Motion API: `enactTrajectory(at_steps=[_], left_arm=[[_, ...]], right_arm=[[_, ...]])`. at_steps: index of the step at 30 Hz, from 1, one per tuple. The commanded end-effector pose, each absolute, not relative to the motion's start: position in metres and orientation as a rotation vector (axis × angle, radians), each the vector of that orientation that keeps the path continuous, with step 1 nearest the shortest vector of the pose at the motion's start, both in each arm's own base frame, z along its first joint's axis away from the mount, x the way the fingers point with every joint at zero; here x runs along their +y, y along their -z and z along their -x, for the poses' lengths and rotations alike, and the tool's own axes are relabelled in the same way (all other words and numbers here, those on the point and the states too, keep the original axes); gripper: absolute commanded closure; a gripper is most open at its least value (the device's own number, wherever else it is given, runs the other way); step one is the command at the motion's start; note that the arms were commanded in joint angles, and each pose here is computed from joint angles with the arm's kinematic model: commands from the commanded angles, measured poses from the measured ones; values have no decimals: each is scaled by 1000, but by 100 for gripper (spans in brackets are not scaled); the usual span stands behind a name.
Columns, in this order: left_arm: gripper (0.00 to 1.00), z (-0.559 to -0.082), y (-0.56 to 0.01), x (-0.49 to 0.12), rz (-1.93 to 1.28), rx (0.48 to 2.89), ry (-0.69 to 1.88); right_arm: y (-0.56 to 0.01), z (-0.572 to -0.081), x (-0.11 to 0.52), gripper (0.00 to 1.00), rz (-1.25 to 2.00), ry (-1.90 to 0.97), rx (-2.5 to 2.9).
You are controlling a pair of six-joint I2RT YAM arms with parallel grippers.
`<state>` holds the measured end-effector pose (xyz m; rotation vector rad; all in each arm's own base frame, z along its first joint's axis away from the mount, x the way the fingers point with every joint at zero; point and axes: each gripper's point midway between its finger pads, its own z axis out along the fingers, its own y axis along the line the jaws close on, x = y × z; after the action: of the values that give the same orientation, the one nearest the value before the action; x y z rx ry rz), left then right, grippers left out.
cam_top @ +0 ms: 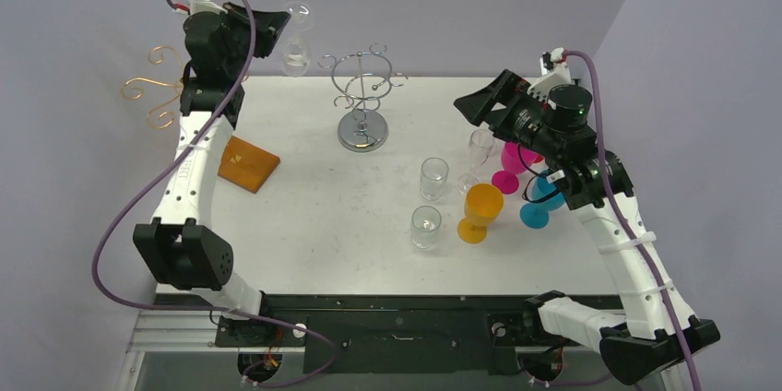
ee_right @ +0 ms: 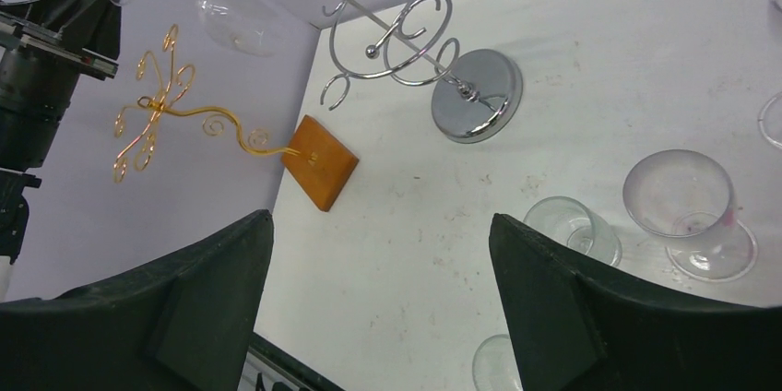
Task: Take the wine glass off the wine glass rack
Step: Pick up the wine glass from the wine rack, then place the wine glass at the center of the board.
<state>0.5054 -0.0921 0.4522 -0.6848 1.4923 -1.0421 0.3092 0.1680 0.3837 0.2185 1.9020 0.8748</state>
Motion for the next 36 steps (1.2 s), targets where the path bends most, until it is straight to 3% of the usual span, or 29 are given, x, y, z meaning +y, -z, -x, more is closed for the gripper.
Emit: enactTrajectory(at_steps=[1, 20, 36], left_arm=[[100, -452, -510, -95, 639, 1386, 1149], [100, -318, -538, -183, 661, 1439, 1608], [100, -288, -561, -247, 608, 1443, 1884]], right_arm=[[-403, -313, 186, 17, -193, -972, 1792], [-418, -294, 255, 0, -219, -1349, 1439], [-403, -291, 271, 0, -301, -1590, 1258]])
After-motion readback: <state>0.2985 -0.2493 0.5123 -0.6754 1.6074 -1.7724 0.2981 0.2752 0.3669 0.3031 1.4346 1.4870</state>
